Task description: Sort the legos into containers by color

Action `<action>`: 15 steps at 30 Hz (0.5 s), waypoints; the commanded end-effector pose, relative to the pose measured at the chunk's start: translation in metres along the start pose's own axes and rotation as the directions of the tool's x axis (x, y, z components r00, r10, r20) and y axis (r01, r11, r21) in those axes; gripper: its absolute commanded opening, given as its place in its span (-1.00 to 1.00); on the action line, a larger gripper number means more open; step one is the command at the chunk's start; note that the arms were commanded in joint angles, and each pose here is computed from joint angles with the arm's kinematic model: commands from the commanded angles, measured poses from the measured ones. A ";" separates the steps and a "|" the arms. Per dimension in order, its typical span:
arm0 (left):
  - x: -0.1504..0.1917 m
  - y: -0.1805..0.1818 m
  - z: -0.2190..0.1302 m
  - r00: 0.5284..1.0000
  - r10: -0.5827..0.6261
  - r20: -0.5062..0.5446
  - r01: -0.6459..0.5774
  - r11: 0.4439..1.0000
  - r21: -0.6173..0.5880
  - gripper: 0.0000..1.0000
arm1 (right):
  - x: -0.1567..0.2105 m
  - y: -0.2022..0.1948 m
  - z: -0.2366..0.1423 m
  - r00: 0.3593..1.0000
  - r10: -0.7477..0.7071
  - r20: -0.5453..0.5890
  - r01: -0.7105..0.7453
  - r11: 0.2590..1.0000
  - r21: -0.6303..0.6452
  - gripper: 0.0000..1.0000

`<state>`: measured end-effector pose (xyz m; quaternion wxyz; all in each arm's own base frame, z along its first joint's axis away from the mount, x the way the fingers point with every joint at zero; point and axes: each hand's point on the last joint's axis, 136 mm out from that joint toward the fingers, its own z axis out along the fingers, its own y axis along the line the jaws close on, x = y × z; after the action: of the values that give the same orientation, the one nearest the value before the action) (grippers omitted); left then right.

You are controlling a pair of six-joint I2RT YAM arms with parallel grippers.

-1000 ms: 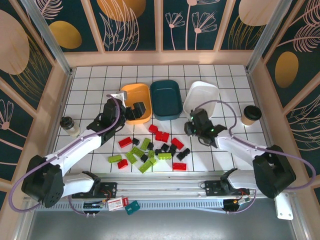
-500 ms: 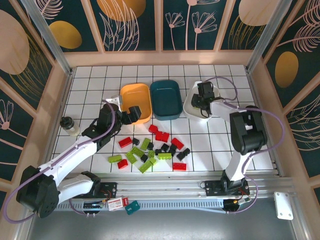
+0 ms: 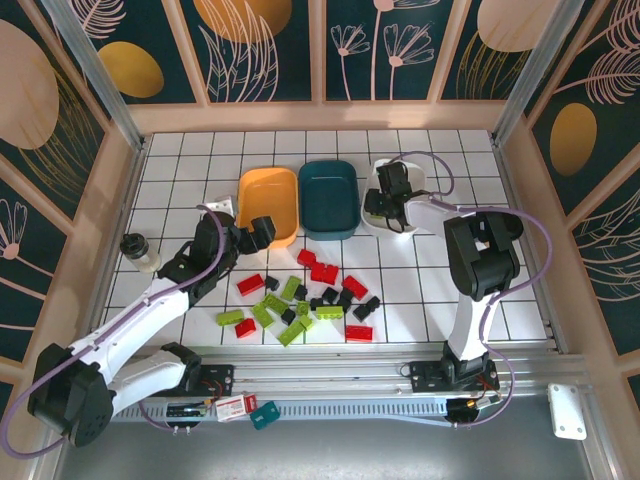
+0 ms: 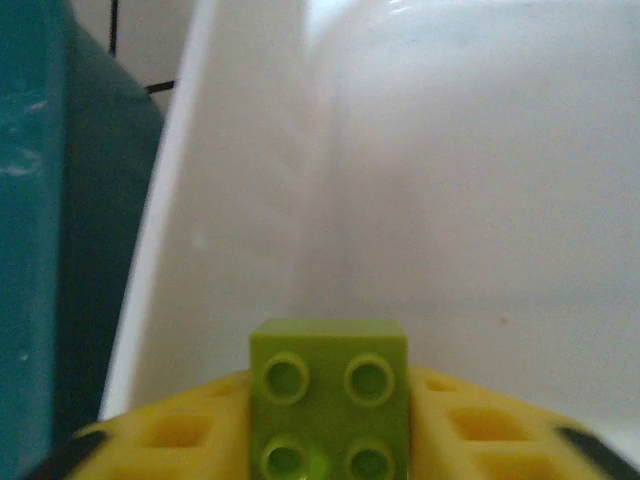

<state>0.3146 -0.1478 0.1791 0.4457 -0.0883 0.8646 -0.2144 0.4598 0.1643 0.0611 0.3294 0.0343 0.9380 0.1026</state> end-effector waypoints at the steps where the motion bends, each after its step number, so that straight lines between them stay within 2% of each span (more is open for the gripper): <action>1: 0.004 0.012 -0.006 1.000 -0.011 -0.007 0.010 0.998 -0.055 0.85 | -0.010 -0.006 -0.018 0.999 0.019 0.049 -0.020 1.000 0.024 0.16; 4: 0.004 0.022 -0.010 0.999 -0.032 0.008 0.033 0.995 -0.099 0.85 | -0.018 -0.005 -0.042 0.993 0.038 0.109 -0.039 0.999 0.006 0.22; 7: 0.005 0.045 -0.016 0.996 -0.075 0.049 0.084 0.976 -0.200 0.84 | -0.025 0.002 -0.075 0.981 0.058 0.184 -0.051 0.998 -0.039 0.23; 10: 0.018 0.065 -0.017 0.994 -0.088 0.063 0.101 0.960 -0.260 0.83 | -0.019 0.015 -0.104 0.969 0.048 0.241 -0.028 0.996 -0.089 0.23; 15: 0.055 0.066 0.005 0.993 -0.054 -0.108 0.026 0.967 -0.252 0.78 | 0.007 0.019 -0.123 0.971 0.027 0.236 -0.003 0.995 -0.103 0.24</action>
<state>0.2944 -0.1059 0.1306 0.4147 -0.1585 0.8869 -0.1281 0.3884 0.1670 0.1647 0.4425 0.0256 0.8827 0.1563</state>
